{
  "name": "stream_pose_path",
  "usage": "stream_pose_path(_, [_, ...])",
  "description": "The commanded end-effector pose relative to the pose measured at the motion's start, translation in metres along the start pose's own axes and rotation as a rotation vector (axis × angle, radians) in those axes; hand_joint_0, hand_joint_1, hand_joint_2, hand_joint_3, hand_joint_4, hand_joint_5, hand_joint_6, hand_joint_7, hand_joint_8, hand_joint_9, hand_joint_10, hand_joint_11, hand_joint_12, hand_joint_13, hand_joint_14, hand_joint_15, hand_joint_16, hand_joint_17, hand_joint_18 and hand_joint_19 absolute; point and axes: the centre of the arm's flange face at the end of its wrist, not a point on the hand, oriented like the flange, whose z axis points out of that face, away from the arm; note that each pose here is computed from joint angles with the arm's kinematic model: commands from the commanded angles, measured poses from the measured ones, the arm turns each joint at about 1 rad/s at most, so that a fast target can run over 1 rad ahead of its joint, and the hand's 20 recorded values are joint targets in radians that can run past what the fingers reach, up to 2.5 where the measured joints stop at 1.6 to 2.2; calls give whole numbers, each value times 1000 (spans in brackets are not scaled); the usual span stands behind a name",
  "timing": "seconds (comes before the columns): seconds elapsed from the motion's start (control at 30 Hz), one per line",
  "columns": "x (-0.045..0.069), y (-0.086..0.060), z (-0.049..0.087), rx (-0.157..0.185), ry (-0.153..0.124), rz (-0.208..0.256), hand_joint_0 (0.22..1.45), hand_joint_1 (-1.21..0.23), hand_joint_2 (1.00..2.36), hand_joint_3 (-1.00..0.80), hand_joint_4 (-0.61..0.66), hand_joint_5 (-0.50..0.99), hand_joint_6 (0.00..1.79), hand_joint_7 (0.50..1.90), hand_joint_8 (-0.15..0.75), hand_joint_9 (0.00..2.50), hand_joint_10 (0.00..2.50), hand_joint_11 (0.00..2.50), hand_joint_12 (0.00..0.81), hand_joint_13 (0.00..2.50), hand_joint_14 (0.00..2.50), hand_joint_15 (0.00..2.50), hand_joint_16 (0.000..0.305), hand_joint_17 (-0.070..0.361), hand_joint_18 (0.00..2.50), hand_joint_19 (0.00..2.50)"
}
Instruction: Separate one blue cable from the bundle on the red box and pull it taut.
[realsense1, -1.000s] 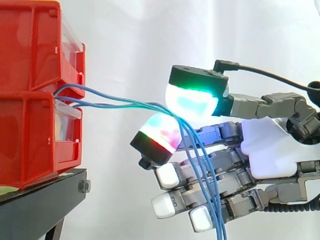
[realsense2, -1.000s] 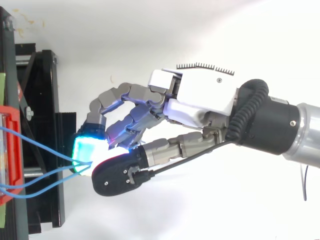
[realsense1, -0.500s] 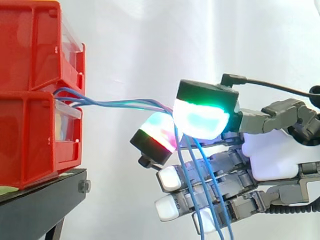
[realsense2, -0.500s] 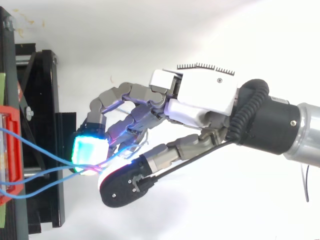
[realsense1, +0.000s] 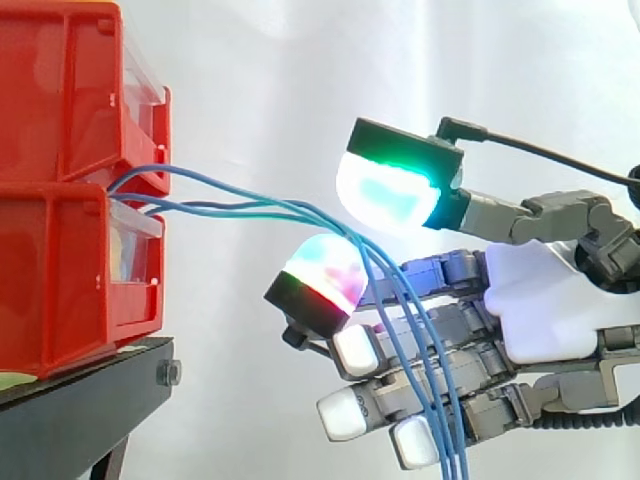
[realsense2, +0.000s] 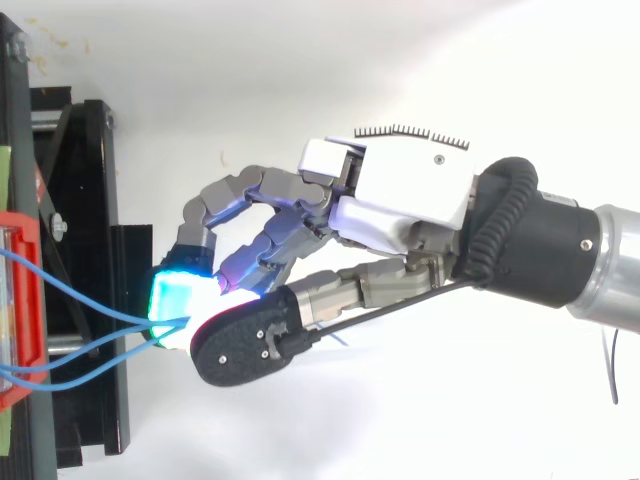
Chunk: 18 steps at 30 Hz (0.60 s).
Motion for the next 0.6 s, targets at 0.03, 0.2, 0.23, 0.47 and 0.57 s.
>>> stream_pose_path(0.03, [0,0,0,0,0,0,493,-629,1000,-500,63,-178,887,973,326,952,12,635,352,846,13,430,45,102,859,530])
stream_pose_path(0.2, [0,0,0,3,5,0,588,-671,1008,-355,23,-176,887,1007,311,950,14,654,333,843,13,435,41,92,833,556])
stream_pose_path(0.23, [-1,0,0,4,5,-1,591,-694,1009,-307,30,-174,893,986,325,966,11,652,347,858,12,429,44,100,865,535])
stream_pose_path(0.47, [-1,0,-1,13,10,-3,620,-777,1011,-185,-40,-175,910,990,337,972,12,677,357,876,12,431,46,104,907,519])
stream_pose_path(0.57, [0,-2,-1,17,9,-6,692,-878,1015,-240,-122,-206,931,990,298,937,14,686,331,851,13,430,40,91,879,505])
